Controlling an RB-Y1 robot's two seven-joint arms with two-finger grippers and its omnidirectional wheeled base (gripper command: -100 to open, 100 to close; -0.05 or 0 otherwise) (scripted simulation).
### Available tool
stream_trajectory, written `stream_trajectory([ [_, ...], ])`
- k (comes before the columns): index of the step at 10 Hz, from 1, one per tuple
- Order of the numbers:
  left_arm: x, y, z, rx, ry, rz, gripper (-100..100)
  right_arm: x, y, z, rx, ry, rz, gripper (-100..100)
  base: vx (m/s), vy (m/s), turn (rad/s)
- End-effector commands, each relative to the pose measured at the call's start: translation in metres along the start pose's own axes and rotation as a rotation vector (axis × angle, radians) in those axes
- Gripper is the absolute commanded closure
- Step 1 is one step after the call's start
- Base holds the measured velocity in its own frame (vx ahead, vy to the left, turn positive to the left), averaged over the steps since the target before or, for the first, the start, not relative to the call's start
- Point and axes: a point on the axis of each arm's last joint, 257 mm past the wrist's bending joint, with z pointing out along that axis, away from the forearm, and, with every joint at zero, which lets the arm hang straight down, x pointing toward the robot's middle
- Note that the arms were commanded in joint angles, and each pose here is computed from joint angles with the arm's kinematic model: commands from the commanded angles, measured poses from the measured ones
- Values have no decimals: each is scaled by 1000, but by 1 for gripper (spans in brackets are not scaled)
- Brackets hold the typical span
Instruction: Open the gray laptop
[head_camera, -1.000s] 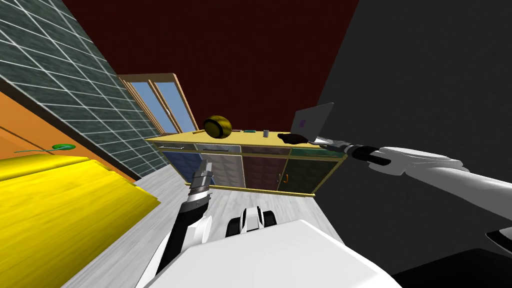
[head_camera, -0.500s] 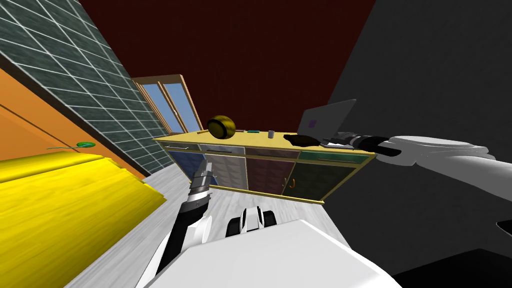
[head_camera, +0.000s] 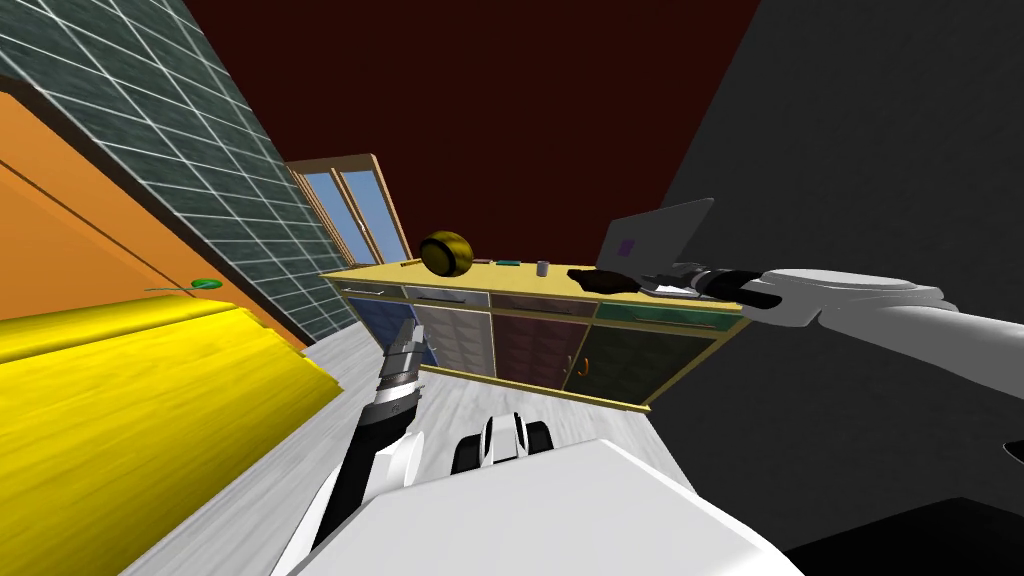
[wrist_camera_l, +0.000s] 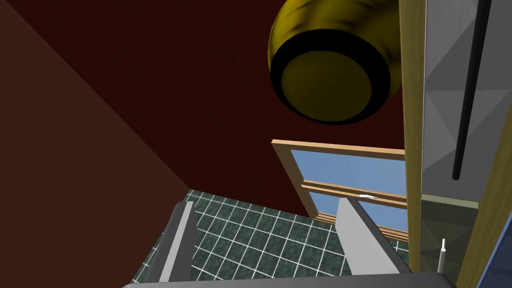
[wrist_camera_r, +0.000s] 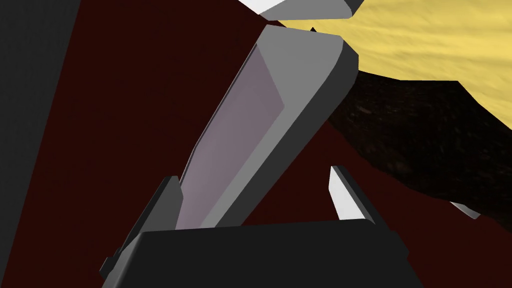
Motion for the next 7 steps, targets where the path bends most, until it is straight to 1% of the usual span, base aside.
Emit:
stream_trajectory([
  [1, 0, 0, 0, 0, 0, 0, 0, -4, 2, 3, 19, 12, 2, -100, -50, -47, 53],
  [3, 0, 0, 0, 0, 0, 0, 0, -10, 9, 7, 28, 20, 2, -100, -59, -66, 88],
  [4, 0, 0, 0, 0, 0, 0, 0, -9, 8, 7, 33, 22, 2, -100, -43, -50, 33],
  [7, 0, 0, 0, 0, 0, 0, 0, -17, 18, 12, 50, 36, 4, -100, -41, -52, 79],
])
